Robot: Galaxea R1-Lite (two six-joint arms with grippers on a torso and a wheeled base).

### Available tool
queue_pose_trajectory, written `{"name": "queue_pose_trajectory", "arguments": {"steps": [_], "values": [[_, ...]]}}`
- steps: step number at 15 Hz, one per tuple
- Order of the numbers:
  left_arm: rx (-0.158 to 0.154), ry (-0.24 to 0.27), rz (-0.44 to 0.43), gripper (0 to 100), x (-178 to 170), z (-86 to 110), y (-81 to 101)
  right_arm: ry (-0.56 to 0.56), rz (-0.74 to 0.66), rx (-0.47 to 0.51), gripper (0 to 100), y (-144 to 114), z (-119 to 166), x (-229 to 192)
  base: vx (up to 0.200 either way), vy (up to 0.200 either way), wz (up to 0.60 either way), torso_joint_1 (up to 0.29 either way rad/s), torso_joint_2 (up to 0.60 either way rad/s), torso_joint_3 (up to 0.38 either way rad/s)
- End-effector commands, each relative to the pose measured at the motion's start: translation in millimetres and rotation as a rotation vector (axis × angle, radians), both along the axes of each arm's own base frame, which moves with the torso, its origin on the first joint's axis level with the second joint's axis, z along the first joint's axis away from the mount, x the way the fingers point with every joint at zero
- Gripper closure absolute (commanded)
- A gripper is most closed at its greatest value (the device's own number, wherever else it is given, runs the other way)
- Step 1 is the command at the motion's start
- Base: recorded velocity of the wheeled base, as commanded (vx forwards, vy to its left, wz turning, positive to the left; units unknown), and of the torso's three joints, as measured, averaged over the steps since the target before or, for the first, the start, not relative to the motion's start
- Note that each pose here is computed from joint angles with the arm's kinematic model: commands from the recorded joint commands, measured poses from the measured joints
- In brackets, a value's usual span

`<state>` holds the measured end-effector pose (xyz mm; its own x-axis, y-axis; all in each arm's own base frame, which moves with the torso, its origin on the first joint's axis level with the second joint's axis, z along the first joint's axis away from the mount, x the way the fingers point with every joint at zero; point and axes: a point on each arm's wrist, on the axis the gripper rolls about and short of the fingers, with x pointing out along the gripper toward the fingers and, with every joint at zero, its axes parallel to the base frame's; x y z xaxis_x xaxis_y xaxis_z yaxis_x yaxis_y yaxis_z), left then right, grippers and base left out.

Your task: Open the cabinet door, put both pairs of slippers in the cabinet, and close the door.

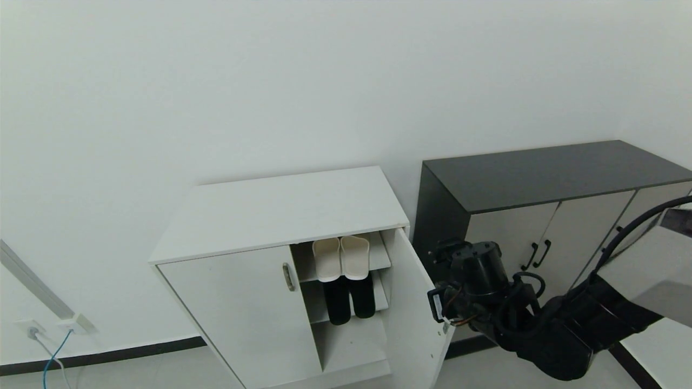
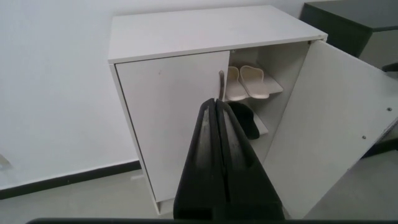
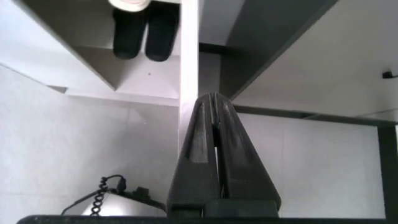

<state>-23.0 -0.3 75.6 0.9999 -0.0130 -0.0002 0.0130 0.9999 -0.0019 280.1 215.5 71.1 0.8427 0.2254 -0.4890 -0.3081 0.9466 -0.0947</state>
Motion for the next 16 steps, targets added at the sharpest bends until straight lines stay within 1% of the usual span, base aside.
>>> {"name": "queue_pose_trajectory", "arguments": {"steps": [1,4,9,12,15,16], "values": [[-0.001,0.001,0.001,100,0.1,0.0,0.0,0.003,0.052,0.010,100,12.4,1.6,-13.7,0.000,0.000,0.00,0.000,0.00,0.000],[-0.001,0.001,0.001,100,0.1,0.0,0.0,-0.003,0.104,0.075,100,15.3,14.9,-23.2,0.000,0.000,0.00,0.000,0.00,0.000],[-0.001,0.001,0.001,100,0.1,0.0,0.0,-0.025,0.118,0.087,100,10.4,25.0,-29.4,0.000,0.000,0.00,0.000,0.00,0.000],[-0.001,0.001,0.001,100,0.1,0.0,0.0,-0.010,0.155,0.066,100,13.2,20.4,-38.7,0.000,0.000,0.60,0.004,0.00,0.002],[-0.001,0.001,0.001,100,0.1,0.0,0.0,-0.017,0.199,0.085,100,12.3,18.8,-42.9,0.000,0.000,0.60,-0.001,0.00,0.001],[-0.001,0.001,0.001,100,0.1,0.0,0.0,-0.026,0.202,0.090,100,11.9,18.8,-43.4,0.000,0.000,0.00,0.000,0.00,0.000]]}}
